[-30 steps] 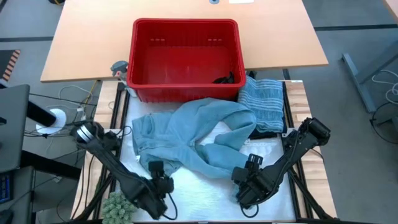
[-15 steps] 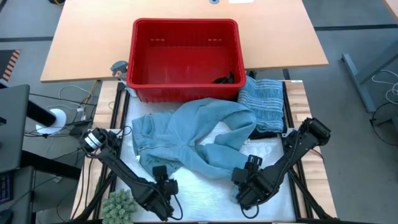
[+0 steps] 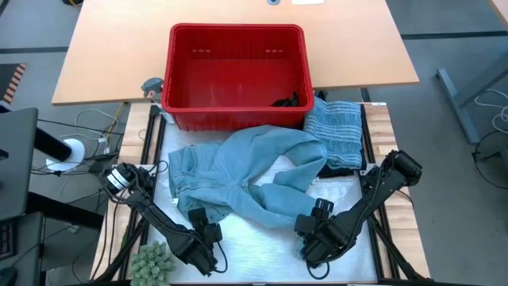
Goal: Fold Laundry from Bin
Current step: Fold the light blue pants
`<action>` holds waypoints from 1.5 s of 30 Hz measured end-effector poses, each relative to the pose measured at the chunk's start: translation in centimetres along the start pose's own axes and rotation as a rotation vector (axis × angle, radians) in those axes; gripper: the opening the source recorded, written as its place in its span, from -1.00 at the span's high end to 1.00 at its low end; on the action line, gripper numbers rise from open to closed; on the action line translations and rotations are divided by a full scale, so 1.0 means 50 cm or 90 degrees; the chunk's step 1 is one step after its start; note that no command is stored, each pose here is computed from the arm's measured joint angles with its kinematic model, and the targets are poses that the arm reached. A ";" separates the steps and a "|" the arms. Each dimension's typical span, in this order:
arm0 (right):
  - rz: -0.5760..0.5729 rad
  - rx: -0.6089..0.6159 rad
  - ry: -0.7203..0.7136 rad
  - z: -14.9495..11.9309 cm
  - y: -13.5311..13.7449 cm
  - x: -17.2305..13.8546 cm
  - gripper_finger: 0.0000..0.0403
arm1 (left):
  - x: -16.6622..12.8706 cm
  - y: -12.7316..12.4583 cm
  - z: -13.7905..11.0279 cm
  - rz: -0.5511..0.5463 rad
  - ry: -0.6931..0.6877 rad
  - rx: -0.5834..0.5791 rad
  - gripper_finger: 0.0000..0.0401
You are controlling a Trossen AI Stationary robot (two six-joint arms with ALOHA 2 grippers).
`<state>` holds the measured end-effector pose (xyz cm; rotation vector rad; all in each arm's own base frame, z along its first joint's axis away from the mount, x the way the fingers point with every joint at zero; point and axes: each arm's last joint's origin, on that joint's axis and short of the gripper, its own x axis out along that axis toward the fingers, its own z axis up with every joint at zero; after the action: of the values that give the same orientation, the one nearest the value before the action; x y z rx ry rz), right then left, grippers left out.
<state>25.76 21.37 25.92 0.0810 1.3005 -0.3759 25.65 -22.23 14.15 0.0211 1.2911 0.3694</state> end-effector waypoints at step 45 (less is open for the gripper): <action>-0.011 0.175 0.059 0.011 -0.033 -0.049 -0.38 | -0.465 0.191 -0.120 -0.214 0.122 0.005 0.98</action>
<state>25.22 20.21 28.66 0.3226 1.3356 -0.5700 12.31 -20.88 36.24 -0.2267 1.4557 0.0777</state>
